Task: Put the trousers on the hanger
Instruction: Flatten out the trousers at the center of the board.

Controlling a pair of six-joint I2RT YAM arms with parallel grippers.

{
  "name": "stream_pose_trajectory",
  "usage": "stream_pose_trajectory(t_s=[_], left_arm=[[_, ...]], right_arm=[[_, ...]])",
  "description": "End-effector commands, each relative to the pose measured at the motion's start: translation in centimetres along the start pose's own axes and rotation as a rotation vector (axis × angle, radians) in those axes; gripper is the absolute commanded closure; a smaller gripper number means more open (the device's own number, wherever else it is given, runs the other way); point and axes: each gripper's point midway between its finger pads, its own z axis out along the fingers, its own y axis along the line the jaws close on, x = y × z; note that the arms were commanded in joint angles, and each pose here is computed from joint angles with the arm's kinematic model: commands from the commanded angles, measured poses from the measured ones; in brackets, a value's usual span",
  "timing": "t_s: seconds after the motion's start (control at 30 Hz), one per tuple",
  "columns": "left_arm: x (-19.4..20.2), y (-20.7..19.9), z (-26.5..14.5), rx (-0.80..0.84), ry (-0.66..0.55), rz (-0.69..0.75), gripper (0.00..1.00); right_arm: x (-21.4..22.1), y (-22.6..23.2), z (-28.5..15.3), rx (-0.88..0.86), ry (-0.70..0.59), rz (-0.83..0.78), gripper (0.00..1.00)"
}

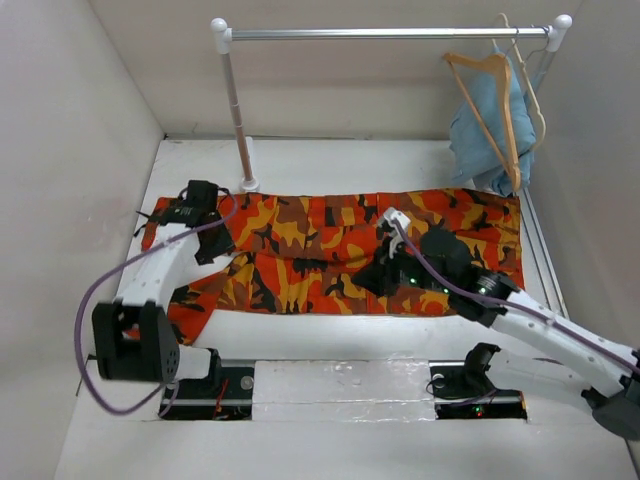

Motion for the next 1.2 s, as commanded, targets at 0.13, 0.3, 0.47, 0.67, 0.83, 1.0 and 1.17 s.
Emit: stream_pose_trajectory(t_s=[0.13, 0.3, 0.47, 0.67, 0.83, 1.0, 1.17], left_arm=[[2.4, 1.7, 4.1, -0.198, 0.196, 0.184, 0.60], [2.7, 1.4, 5.9, -0.206, 0.230, 0.202, 0.63], [2.5, 1.7, 7.4, -0.248, 0.223, 0.199, 0.90], [-0.8, 0.4, 7.6, -0.252, 0.181, 0.243, 1.00], [-9.6, -3.5, 5.1, -0.214, -0.004, 0.246, 1.00], [-11.5, -3.7, 7.9, -0.308, 0.021, 0.286, 0.78], [-13.3, -3.6, 6.0, -0.295, -0.064, 0.231, 0.24]], right_arm=[[2.9, -3.4, -4.0, 0.116, 0.065, -0.050, 0.65], [3.2, -3.6, -4.5, 0.101, 0.079, -0.065, 0.65], [3.7, -4.2, -4.7, 0.109, 0.107, -0.070, 0.64], [3.8, -5.3, -4.7, 0.136, 0.123, -0.067, 0.64], [5.1, -6.4, -4.4, 0.158, 0.158, -0.043, 0.65], [6.1, -6.8, -4.0, 0.156, 0.197, -0.026, 0.64], [5.9, -6.8, -4.3, 0.162, 0.186, -0.028, 0.64]])
